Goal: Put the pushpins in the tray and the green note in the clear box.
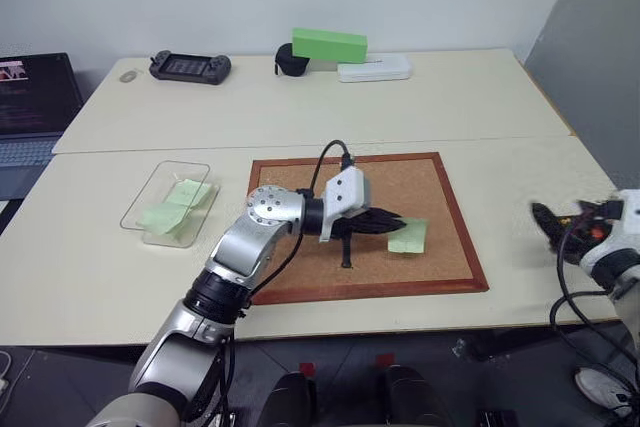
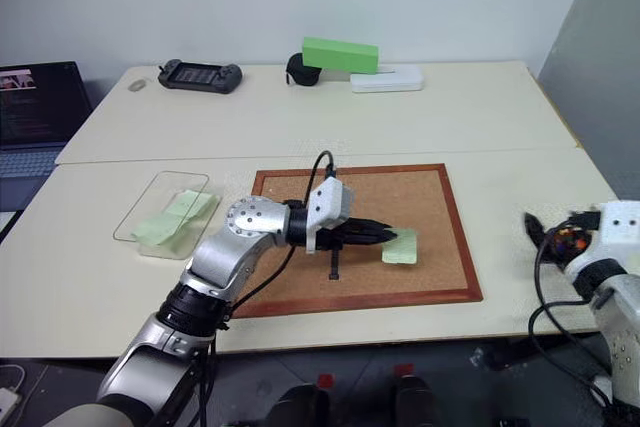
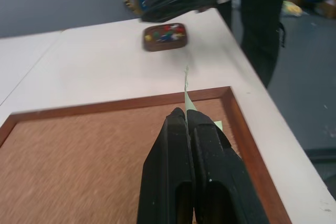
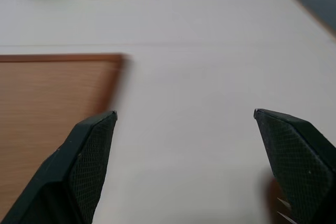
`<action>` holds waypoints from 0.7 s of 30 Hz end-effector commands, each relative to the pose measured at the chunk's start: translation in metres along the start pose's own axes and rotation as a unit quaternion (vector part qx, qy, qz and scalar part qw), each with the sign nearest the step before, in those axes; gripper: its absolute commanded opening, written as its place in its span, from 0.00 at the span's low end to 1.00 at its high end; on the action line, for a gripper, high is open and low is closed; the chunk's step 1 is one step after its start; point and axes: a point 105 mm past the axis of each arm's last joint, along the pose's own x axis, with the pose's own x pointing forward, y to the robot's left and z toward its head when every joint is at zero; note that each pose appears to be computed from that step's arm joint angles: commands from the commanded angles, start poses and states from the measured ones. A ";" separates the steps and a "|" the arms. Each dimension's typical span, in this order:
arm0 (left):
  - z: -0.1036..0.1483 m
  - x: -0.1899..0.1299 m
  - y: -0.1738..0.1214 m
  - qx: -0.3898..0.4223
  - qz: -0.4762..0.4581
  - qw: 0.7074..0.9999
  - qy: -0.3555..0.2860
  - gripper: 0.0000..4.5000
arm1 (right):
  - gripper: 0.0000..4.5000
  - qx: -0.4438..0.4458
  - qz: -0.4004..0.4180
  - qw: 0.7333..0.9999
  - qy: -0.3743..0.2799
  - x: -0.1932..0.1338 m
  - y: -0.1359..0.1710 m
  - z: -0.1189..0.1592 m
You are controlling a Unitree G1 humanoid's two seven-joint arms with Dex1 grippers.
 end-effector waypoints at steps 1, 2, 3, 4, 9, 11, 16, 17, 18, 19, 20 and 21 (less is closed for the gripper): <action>0.010 -0.024 0.021 -0.004 0.085 0.996 -0.010 0.00 | 0.99 -0.029 0.121 0.992 -0.035 0.002 0.048 0.026; 0.010 -0.031 0.028 -0.012 0.118 0.993 -0.009 0.00 | 0.99 -0.030 0.150 0.988 -0.039 0.004 0.059 0.030; 0.010 -0.038 0.036 -0.018 0.153 0.988 -0.009 0.00 | 0.99 -0.028 0.174 0.983 -0.045 0.005 0.070 0.034; 0.013 -0.045 0.043 -0.021 0.185 0.982 -0.009 0.00 | 0.99 -0.029 0.195 0.979 -0.050 0.007 0.078 0.038; 0.026 -0.085 0.075 -0.025 0.352 0.936 -0.014 0.00 | 0.99 -0.035 0.262 0.962 -0.068 0.017 0.107 0.053; 0.024 -0.106 0.085 -0.036 0.423 0.905 -0.011 0.00 | 0.99 -0.036 0.280 0.956 -0.073 0.020 0.115 0.057; 0.014 -0.192 0.094 -0.038 0.630 0.775 0.018 0.00 | 0.99 -0.037 0.340 0.936 -0.088 0.027 0.135 0.066; 0.013 -0.201 0.094 -0.037 0.649 0.760 0.020 0.00 | 0.99 -0.036 0.345 0.934 -0.088 0.027 0.136 0.066; 0.012 -0.208 0.094 -0.037 0.662 0.748 0.024 0.00 | 0.99 -0.036 0.351 0.931 -0.088 0.027 0.138 0.066; 0.011 -0.212 0.093 -0.038 0.670 0.741 0.026 0.00 | 0.99 -0.036 0.355 0.930 -0.088 0.028 0.140 0.065; 0.010 -0.214 0.093 -0.039 0.674 0.737 0.028 0.00 | 0.99 -0.036 0.358 0.929 -0.087 0.028 0.140 0.065; 0.009 -0.217 0.094 -0.039 0.679 0.732 0.030 0.00 | 0.99 -0.035 0.360 0.928 -0.087 0.029 0.141 0.065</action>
